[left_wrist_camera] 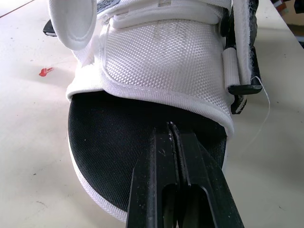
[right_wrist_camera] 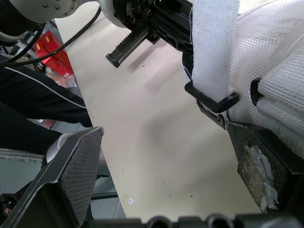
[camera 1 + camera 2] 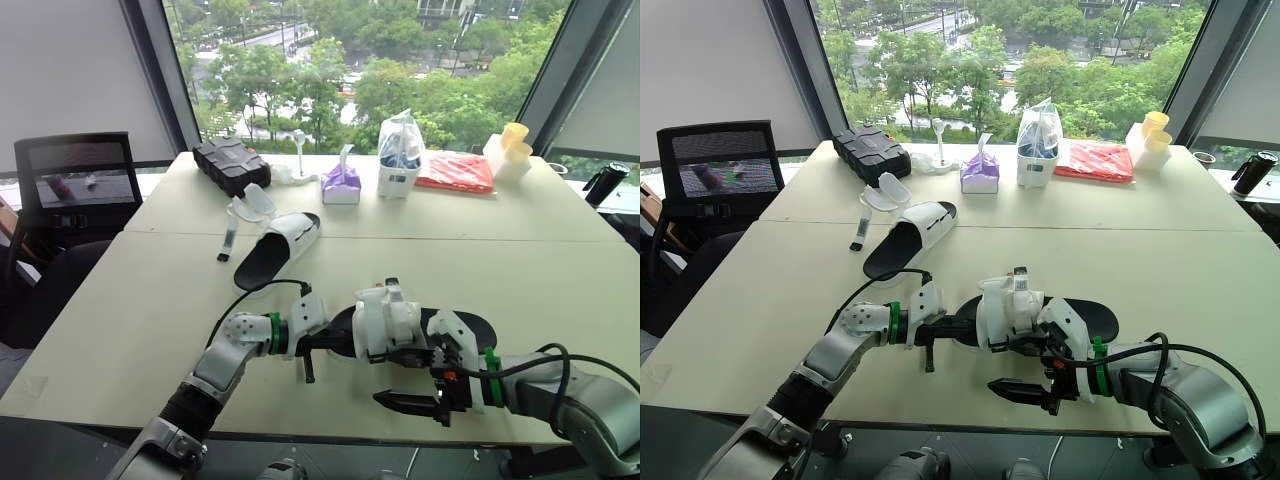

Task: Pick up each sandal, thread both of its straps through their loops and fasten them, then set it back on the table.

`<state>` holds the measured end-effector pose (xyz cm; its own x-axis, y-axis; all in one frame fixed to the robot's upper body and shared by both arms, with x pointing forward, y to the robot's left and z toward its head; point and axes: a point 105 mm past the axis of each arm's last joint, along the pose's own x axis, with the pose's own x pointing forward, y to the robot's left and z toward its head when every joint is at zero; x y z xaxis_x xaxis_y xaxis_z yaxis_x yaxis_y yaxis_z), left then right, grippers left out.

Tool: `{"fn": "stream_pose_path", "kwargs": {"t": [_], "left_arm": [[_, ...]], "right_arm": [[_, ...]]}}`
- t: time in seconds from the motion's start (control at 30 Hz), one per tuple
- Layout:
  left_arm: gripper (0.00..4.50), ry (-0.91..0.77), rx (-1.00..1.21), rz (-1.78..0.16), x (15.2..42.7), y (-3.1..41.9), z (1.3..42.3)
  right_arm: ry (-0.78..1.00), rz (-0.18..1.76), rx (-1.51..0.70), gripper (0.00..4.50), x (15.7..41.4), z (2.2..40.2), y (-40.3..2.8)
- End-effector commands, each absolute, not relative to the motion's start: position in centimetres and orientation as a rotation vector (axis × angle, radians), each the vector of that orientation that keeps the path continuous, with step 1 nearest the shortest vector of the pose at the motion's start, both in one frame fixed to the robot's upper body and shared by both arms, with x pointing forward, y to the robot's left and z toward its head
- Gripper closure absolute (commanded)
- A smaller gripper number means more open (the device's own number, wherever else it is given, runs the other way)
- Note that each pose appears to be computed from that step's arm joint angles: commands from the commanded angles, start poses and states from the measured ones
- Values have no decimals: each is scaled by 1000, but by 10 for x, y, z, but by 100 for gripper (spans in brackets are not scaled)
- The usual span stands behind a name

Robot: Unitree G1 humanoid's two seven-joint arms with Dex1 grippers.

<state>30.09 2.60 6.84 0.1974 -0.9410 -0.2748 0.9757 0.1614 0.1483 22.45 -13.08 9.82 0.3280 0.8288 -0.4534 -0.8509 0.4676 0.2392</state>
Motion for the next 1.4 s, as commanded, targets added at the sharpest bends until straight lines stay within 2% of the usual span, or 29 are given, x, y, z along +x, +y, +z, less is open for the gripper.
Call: {"fn": "stream_pose_path", "kwargs": {"t": [0.03, 0.17, 0.43, 0.6, 0.73, 0.87, 1.4], "left_arm": [[450, 317, 340, -1379, 289, 33, 27], [450, 317, 340, -1380, 289, 32, 27], [450, 315, 337, -1383, 289, 31, 27], [450, 314, 337, -1382, 289, 31, 27], [450, 314, 334, -1380, 289, 31, 27], [450, 311, 335, -1382, 289, 31, 27], [450, 313, 339, -1389, 288, 31, 26]], "right_arm": [[503, 1152, -18, 2, 224, 105, -115], [517, 1174, 37, 2, 222, 107, -110], [630, 1165, 317, 2, 229, 113, -107], [653, 1183, 374, 2, 226, 117, -103], [690, 1253, 349, 2, 209, 121, -103], [706, 1253, 296, 2, 204, 120, -108], [662, 1090, 59, 2, 214, 103, -132]]}}
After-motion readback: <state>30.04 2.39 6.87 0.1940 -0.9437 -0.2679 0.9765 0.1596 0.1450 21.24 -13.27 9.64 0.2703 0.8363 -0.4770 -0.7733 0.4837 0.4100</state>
